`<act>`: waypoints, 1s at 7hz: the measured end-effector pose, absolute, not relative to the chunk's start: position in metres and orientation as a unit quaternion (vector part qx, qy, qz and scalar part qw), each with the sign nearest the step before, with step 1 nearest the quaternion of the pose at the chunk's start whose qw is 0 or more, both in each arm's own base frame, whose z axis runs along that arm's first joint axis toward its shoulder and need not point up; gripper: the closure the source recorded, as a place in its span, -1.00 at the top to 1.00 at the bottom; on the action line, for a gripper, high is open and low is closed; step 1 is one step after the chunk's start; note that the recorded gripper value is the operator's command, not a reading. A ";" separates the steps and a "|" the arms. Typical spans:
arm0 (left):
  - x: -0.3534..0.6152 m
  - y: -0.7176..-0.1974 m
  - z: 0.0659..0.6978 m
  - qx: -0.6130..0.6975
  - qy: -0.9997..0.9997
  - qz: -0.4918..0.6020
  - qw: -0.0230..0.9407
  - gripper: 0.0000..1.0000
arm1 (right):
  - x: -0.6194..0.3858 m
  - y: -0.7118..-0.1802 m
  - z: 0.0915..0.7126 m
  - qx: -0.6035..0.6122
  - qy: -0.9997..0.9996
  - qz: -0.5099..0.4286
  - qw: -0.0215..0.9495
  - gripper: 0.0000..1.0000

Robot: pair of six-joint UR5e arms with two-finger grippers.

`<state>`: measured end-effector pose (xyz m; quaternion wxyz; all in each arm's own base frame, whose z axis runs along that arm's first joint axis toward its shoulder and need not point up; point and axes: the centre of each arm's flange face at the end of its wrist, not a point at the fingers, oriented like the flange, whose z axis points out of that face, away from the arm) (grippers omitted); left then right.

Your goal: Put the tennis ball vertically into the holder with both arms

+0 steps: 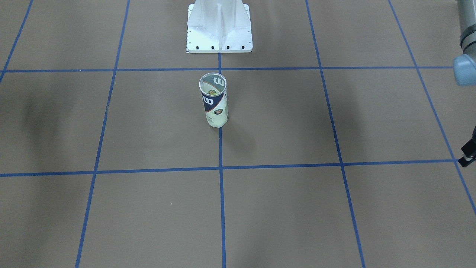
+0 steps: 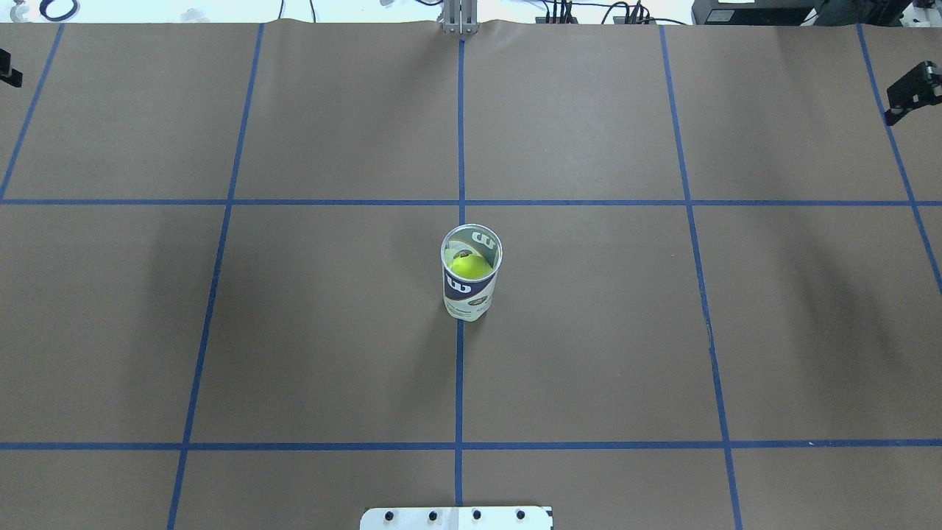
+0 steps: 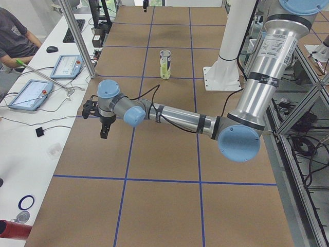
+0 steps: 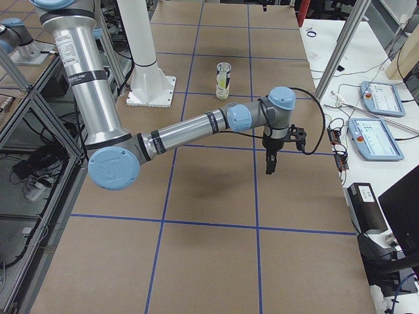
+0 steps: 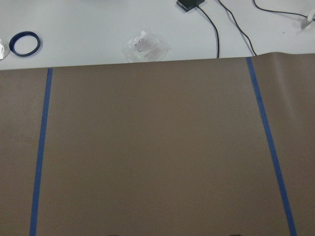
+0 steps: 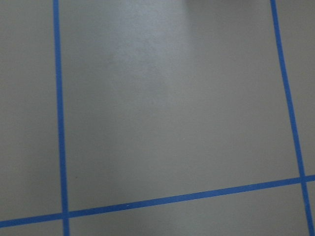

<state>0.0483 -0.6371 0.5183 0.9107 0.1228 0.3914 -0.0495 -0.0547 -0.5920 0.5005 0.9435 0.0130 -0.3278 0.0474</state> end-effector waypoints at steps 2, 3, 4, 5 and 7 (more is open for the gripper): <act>0.019 -0.605 0.562 0.067 0.410 -0.070 0.907 0.97 | -0.033 -0.568 0.541 -0.004 -0.336 0.025 0.942 1.00; 0.016 -0.584 0.581 0.046 0.416 -0.069 0.905 0.98 | -0.030 -0.557 0.556 -0.014 -0.343 0.018 0.939 1.00; 0.015 -0.568 0.592 0.035 0.421 -0.067 0.904 0.99 | -0.029 -0.549 0.565 -0.021 -0.347 0.014 0.937 1.00; 0.013 -0.557 0.598 0.026 0.429 -0.069 0.900 0.99 | -0.029 -0.544 0.571 -0.025 -0.348 0.012 0.937 1.00; 0.009 -0.536 0.613 0.005 0.441 -0.082 0.894 1.00 | -0.028 -0.541 0.580 -0.031 -0.348 0.009 0.937 1.00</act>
